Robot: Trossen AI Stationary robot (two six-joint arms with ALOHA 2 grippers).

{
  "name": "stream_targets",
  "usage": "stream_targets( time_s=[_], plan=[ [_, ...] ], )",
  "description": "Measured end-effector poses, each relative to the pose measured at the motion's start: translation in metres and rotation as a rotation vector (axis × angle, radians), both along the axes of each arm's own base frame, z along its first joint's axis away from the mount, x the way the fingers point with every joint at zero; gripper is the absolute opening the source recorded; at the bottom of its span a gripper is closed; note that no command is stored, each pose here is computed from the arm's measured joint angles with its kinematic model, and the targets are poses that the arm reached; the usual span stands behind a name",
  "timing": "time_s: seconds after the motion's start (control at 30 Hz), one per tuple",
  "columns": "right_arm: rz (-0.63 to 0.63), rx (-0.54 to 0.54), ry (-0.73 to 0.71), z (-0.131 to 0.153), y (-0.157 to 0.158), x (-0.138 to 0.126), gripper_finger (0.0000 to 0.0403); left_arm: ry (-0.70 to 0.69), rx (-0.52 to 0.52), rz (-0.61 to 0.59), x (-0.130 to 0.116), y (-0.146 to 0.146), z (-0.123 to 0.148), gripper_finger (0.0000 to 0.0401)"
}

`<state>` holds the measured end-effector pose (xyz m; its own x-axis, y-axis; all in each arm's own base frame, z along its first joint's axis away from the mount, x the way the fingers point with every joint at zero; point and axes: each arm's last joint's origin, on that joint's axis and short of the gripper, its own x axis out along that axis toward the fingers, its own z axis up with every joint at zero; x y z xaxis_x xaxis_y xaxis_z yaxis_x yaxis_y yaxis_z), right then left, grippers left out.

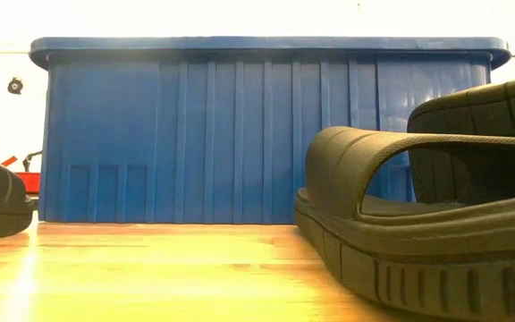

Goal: Pick and place slides into bin
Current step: Put the black slide into the bin

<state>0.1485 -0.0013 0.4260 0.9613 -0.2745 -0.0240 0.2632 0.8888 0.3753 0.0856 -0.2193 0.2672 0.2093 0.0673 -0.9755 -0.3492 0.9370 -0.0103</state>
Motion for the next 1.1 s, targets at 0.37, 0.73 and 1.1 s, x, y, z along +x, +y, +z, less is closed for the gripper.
stream_targets(
  time_s=[0.37, 0.73, 1.1],
  plan=[
    [-0.001, 0.0, 0.0, 0.0, 0.0, 0.0, 0.0226, -0.414, -0.065, -0.005, 0.006, 0.014, 0.053, 0.0],
    [-0.007, 0.0, 0.0, 0.0, 0.0, 0.0, 0.0226, -0.662, 0.02, -0.07, 0.046, 0.024, 0.107, 0.0],
    [-0.009, 0.0, 0.0, 0.0, 0.0, 0.0, 0.0226, -0.77, 0.163, -0.176, 0.091, 0.036, 0.148, 0.0]
  ],
)
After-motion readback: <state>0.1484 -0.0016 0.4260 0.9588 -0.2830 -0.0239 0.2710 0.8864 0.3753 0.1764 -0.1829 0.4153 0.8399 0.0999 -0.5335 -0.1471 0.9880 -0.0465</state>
